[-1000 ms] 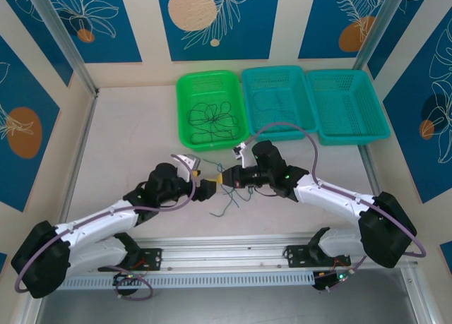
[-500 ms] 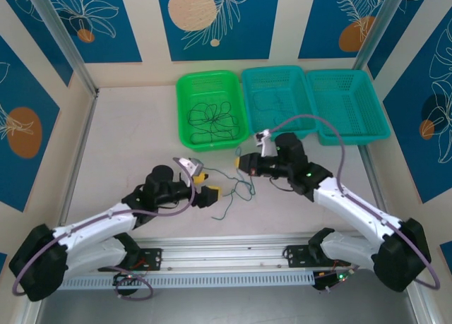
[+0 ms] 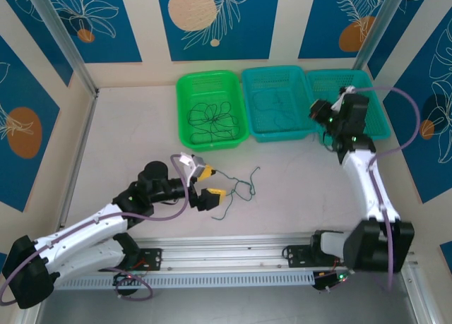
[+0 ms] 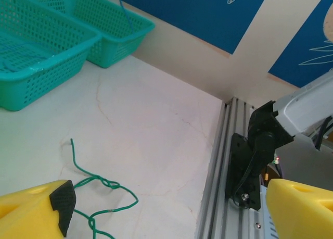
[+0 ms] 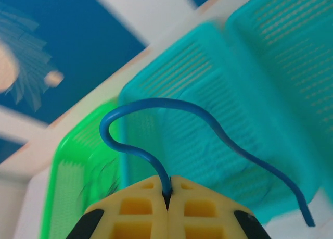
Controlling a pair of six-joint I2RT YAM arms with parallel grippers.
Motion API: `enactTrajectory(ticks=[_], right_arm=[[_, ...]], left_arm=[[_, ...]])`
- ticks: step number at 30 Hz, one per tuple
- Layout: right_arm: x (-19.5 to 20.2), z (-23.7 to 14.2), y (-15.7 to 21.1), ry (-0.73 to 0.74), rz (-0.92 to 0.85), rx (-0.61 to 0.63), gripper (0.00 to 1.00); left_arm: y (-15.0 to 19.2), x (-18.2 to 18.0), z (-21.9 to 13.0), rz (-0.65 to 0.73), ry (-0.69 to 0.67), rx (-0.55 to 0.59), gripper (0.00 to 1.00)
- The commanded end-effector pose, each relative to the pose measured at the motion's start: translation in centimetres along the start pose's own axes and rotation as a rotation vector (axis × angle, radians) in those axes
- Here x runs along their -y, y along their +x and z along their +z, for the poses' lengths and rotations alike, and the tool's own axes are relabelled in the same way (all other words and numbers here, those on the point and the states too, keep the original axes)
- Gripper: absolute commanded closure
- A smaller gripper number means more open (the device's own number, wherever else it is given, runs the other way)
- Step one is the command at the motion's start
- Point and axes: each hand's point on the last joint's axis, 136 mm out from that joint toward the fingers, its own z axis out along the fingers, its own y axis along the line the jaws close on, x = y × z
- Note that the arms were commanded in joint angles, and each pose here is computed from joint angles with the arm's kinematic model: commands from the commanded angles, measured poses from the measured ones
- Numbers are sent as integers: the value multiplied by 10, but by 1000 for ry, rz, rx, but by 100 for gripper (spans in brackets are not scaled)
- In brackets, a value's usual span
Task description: Untangle the cables
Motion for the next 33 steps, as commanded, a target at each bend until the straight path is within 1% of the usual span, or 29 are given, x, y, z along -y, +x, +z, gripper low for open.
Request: enactTrajectory(ticks=[1, 3, 5, 8, 9, 10, 13, 14, 16, 18, 21, 25, 28, 30, 33], right_arm=[[45, 33, -47, 177, -38, 96, 100], [63, 58, -62, 229, -20, 89, 100], [85, 87, -65, 290, 5, 47, 100], [119, 125, -56, 373, 39, -37, 100], [128, 136, -50, 394, 47, -69, 98], [134, 144, -46, 406, 51, -94, 95], [139, 160, -36, 407, 72, -163, 71], [138, 161, -34, 412, 81, -170, 65], [131, 159, -35, 399, 84, -165, 57], [120, 151, -39, 380, 86, -150, 54], [94, 129, -41, 319, 92, -144, 55], [50, 78, -32, 218, 52, -90, 55], [20, 35, -12, 111, 63, -100, 55], [2, 10, 12, 38, 61, -134, 56], [-34, -31, 53, -116, 12, -207, 56]], left_arm=[[-8, -3, -3, 40, -46, -3, 6], [-7, -10, -3, 37, -85, -6, 5], [-5, -21, -3, 24, -146, -12, 5], [-3, -33, -5, 12, -211, -16, 5], [-2, -36, -6, 10, -233, -18, 5], [-1, -38, -6, 11, -243, -20, 5], [1, -42, -9, 21, -268, -30, 5], [3, -44, -9, 23, -275, -34, 4], [5, -46, -9, 25, -288, -38, 4], [6, -48, -8, 18, -295, -40, 4], [10, -47, -4, 3, -273, -46, 4], [15, -46, 1, -34, -252, -68, 4], [19, -49, 2, -59, -267, -73, 4], [23, -54, 1, -81, -295, -89, 3], [32, -67, 2, -144, -360, -121, 3]])
